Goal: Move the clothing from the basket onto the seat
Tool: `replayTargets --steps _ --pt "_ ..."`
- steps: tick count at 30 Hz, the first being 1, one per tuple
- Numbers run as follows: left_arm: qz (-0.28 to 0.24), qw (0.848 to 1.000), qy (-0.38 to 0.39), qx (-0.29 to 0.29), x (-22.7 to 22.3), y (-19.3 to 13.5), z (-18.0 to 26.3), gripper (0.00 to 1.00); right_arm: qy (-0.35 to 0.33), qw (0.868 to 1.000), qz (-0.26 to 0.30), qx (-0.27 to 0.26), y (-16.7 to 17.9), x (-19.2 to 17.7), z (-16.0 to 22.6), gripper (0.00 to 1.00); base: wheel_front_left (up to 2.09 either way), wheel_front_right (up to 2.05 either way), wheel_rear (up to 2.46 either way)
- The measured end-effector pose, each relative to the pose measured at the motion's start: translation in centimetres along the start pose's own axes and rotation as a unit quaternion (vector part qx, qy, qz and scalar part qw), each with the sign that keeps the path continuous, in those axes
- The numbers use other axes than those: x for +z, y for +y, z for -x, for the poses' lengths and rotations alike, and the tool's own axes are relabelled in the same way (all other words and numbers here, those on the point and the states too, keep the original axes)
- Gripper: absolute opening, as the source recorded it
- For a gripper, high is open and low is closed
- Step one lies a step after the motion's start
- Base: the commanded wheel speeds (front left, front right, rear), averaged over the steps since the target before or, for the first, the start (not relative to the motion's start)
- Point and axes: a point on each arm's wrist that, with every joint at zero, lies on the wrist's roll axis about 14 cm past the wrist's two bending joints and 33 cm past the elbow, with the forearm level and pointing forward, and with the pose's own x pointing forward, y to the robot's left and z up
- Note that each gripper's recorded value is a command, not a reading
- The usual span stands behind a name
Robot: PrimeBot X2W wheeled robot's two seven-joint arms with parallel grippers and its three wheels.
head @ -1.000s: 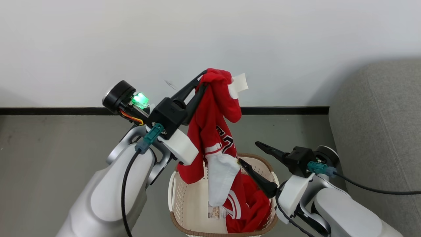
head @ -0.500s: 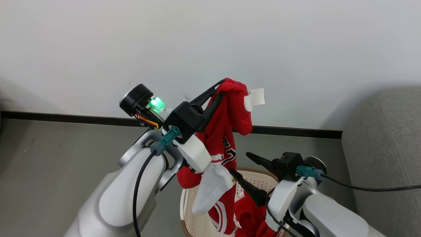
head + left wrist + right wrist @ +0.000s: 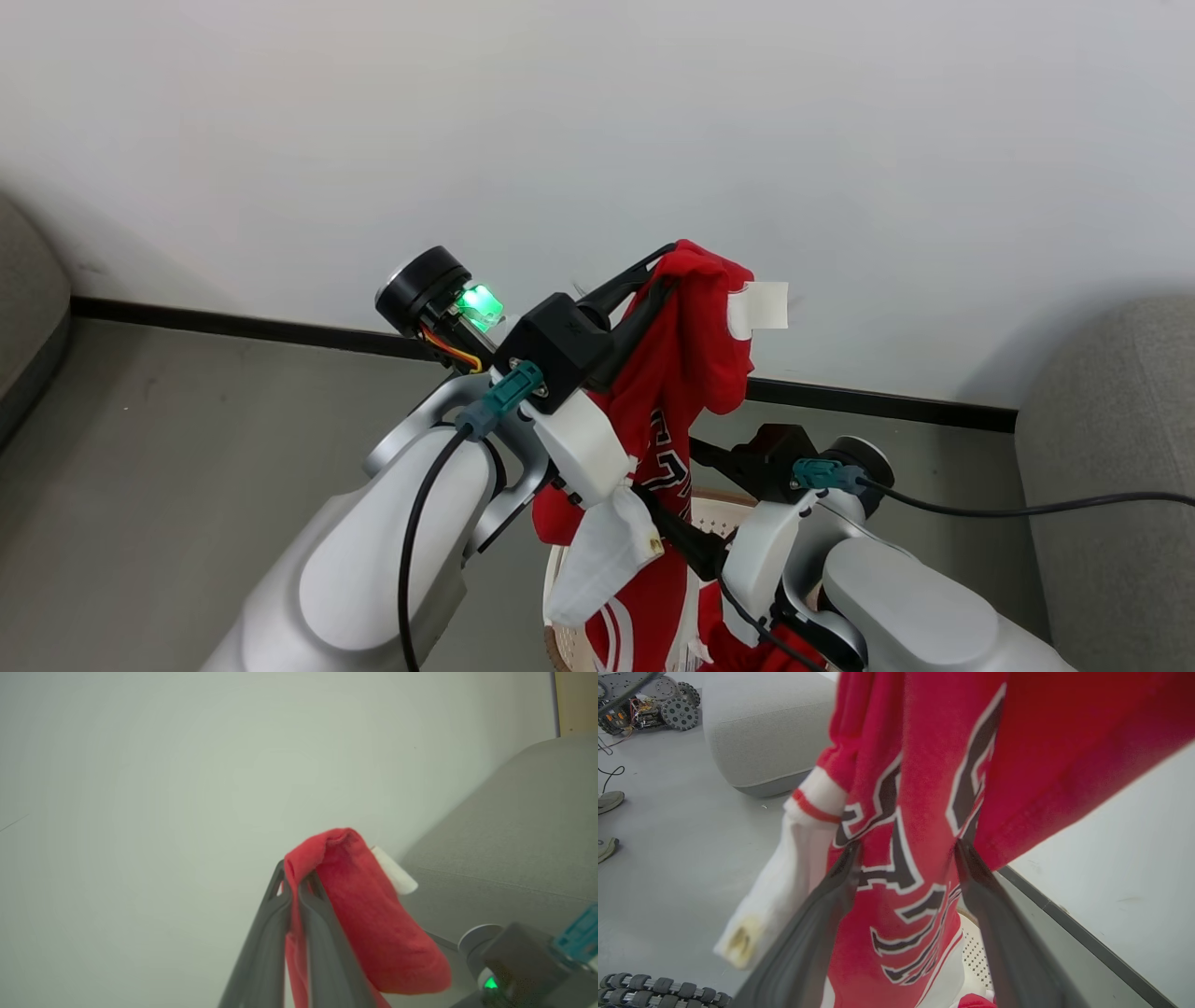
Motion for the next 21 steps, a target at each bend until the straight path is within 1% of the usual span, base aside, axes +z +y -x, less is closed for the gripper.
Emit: replayTargets --steps 1,2,3,4,5,9,13,17,21 --pt "0.000 1.000 -0.001 0.001 0.1 0.1 0.1 0.00 0.000 1.000 0.001 0.002 0.1 0.1 -0.2 0.88 0.00 0.00 0.00" --pt "0.000 1.000 -0.001 0.003 0.1 0.2 0.2 0.00 -0.001 1.000 0.003 0.005 0.2 0.2 -0.4 0.47 0.00 0.00 0.00" --pt "0.002 1.000 0.002 0.004 0.1 0.2 0.2 0.00 -0.002 1.000 0.006 0.008 0.3 0.3 -0.6 0.36 0.00 0.00 0.00" --pt "0.002 1.000 0.003 0.005 0.1 0.3 0.3 0.00 -0.002 1.000 0.007 0.010 0.4 0.4 -0.8 0.21 0.00 0.00 0.00" --pt "0.003 1.000 0.003 0.007 0.1 0.4 0.4 0.00 -0.001 1.000 0.009 0.013 0.5 0.3 -0.9 0.00 0.00 0.00 0.00" --pt "0.013 1.000 0.004 0.016 0.0 1.0 0.6 0.00 0.004 1.000 0.014 0.019 0.5 0.0 -1.0 0.00 0.00 0.00 0.00" --pt "0.028 0.999 0.012 0.042 -0.7 2.4 0.8 0.00 0.009 1.000 0.018 0.015 0.0 -0.4 -0.6 0.00 0.00 0.00 0.00" --pt "0.041 0.996 0.031 0.070 -2.3 3.8 1.3 0.00 -0.001 1.000 0.017 -0.014 -2.3 0.2 0.3 0.00 0.00 0.00 0.00" --pt "0.054 0.992 0.061 0.094 -4.6 4.8 2.4 0.00 -0.025 0.998 0.002 -0.060 -5.2 1.3 1.9 0.00 0.00 0.00 0.00"
